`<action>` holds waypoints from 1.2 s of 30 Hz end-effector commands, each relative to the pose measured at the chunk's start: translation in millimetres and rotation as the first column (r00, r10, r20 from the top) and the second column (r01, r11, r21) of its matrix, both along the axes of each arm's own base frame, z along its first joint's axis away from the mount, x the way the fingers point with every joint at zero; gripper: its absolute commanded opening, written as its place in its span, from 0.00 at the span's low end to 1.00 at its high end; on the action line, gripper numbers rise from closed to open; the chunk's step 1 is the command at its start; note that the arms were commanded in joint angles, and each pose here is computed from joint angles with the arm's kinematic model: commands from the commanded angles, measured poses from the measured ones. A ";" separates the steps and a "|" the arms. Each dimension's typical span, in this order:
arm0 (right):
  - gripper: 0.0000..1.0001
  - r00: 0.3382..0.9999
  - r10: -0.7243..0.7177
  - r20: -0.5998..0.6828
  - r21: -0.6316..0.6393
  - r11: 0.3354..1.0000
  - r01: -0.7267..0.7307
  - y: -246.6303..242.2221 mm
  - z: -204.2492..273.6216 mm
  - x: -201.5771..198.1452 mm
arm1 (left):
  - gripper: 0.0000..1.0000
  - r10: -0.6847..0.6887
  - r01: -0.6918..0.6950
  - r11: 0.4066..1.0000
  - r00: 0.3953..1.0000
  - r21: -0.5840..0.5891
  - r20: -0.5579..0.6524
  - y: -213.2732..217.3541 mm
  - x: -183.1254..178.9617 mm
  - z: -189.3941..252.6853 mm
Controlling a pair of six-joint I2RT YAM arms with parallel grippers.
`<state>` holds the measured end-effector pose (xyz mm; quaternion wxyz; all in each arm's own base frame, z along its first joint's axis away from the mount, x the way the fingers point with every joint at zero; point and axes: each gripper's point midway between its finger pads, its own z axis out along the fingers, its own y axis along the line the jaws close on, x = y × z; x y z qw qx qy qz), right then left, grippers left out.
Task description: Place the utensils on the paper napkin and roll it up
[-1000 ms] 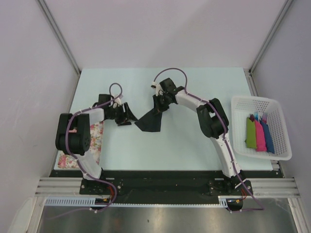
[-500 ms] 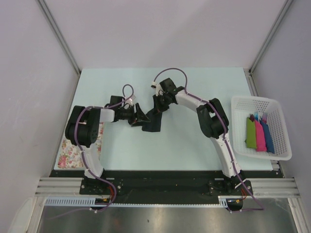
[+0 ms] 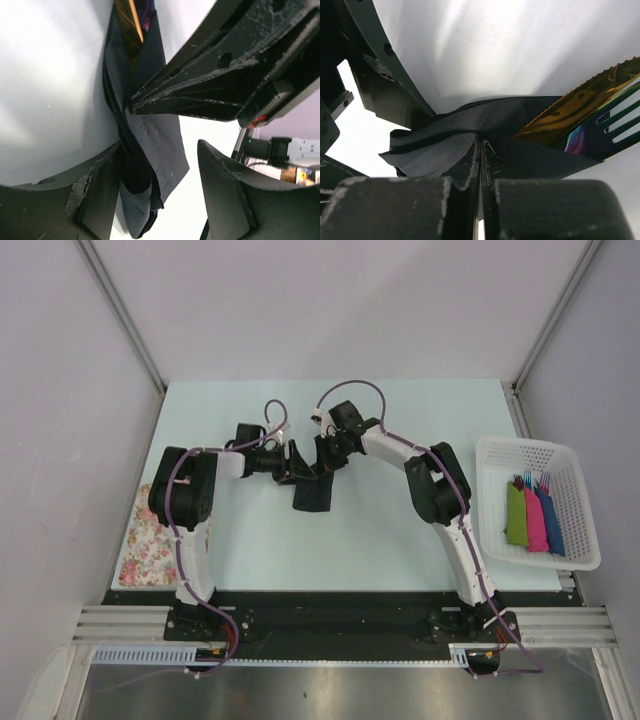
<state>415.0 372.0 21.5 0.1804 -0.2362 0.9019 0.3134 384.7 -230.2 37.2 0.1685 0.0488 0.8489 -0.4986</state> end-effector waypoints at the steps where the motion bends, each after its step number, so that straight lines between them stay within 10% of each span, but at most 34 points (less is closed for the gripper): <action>1: 0.01 0.999 -0.001 -0.036 -0.100 0.995 -0.002 -11.5 -47.5 -11.1 | 0.66 -0.060 0.061 0.997 0.998 0.041 -0.027 8.8 -14.8 -21.8; 20: 0.01 1.000 -0.005 -0.029 -0.081 0.997 0.003 -6.4 -44.3 -8.0 | 0.63 -0.057 0.042 0.996 0.979 -0.083 -0.194 35.7 -58.3 -7.3; 36: 0.01 0.999 -0.009 -0.037 -0.080 0.997 0.006 -5.0 -45.5 -8.3 | 0.67 -0.012 -0.001 0.988 0.997 -0.155 -0.081 -9.3 -21.2 26.9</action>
